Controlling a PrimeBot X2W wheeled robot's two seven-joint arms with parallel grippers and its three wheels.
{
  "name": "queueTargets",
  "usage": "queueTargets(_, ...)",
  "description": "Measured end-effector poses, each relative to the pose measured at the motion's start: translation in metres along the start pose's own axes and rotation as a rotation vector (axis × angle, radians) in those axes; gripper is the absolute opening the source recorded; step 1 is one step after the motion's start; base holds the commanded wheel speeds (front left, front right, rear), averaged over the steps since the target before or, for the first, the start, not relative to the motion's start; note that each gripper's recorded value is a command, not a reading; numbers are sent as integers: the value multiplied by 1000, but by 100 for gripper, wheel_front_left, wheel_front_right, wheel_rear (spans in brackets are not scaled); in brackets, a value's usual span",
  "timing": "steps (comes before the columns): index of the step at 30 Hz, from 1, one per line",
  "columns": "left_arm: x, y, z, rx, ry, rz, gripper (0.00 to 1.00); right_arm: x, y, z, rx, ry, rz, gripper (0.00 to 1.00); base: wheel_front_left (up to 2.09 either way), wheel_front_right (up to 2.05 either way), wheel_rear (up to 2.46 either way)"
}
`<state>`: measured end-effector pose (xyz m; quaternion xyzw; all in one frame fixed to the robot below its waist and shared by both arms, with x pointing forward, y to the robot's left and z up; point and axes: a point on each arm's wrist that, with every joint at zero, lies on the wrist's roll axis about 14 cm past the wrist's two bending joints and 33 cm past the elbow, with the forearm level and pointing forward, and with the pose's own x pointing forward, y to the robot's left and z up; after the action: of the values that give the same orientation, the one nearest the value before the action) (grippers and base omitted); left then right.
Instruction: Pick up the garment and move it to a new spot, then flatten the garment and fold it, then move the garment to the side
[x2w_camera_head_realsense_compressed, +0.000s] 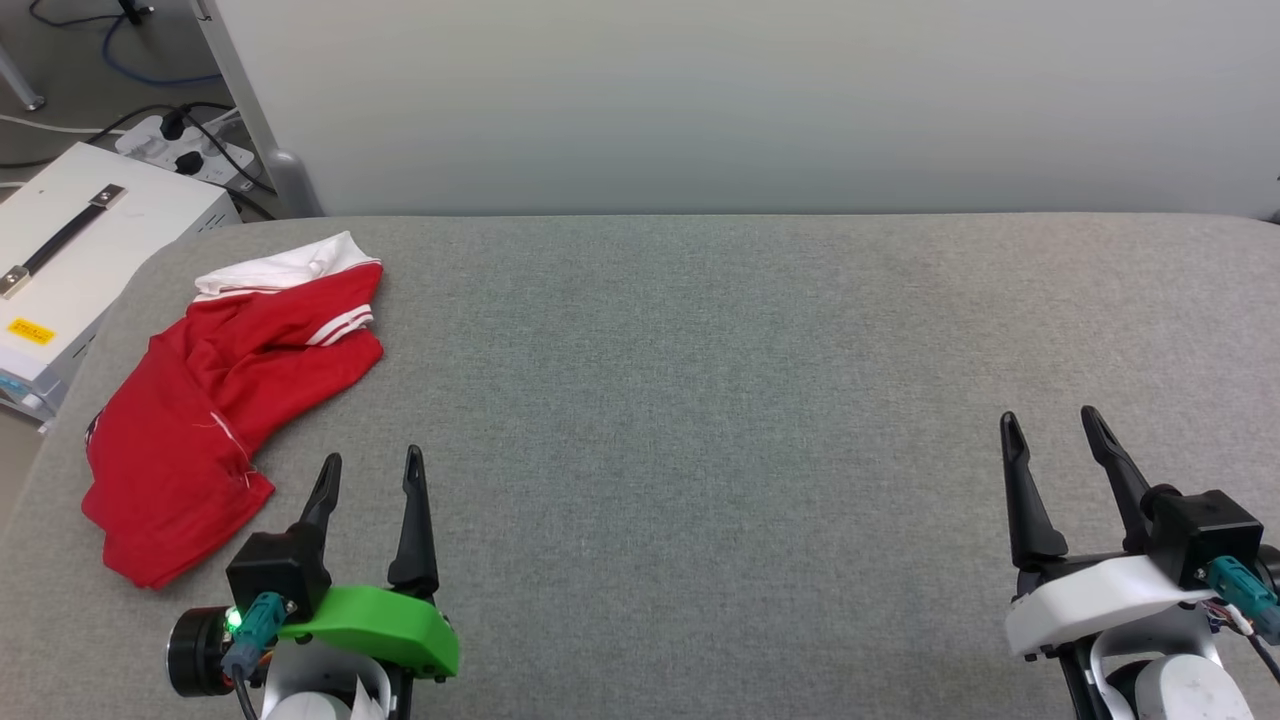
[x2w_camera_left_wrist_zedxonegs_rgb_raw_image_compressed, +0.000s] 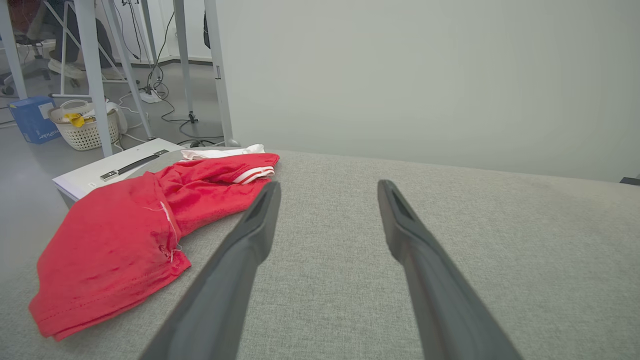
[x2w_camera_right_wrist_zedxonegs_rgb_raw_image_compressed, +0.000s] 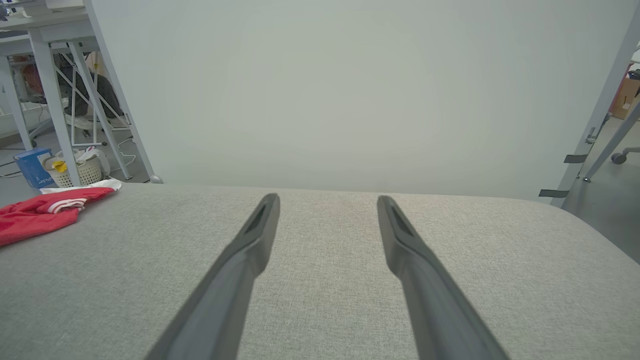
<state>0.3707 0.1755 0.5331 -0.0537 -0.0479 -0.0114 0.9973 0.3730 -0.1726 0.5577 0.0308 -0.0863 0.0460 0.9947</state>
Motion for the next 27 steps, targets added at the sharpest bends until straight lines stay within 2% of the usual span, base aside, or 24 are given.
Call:
queueTargets(12,-8,13,-1,-14,-9,43,100,8,20,-2,19,-12,59,100,0,0,0)
queueTargets(27,-49,69,8,-6,-47,225,100,28,97,-7,73,-26,279,100,0,0,0)
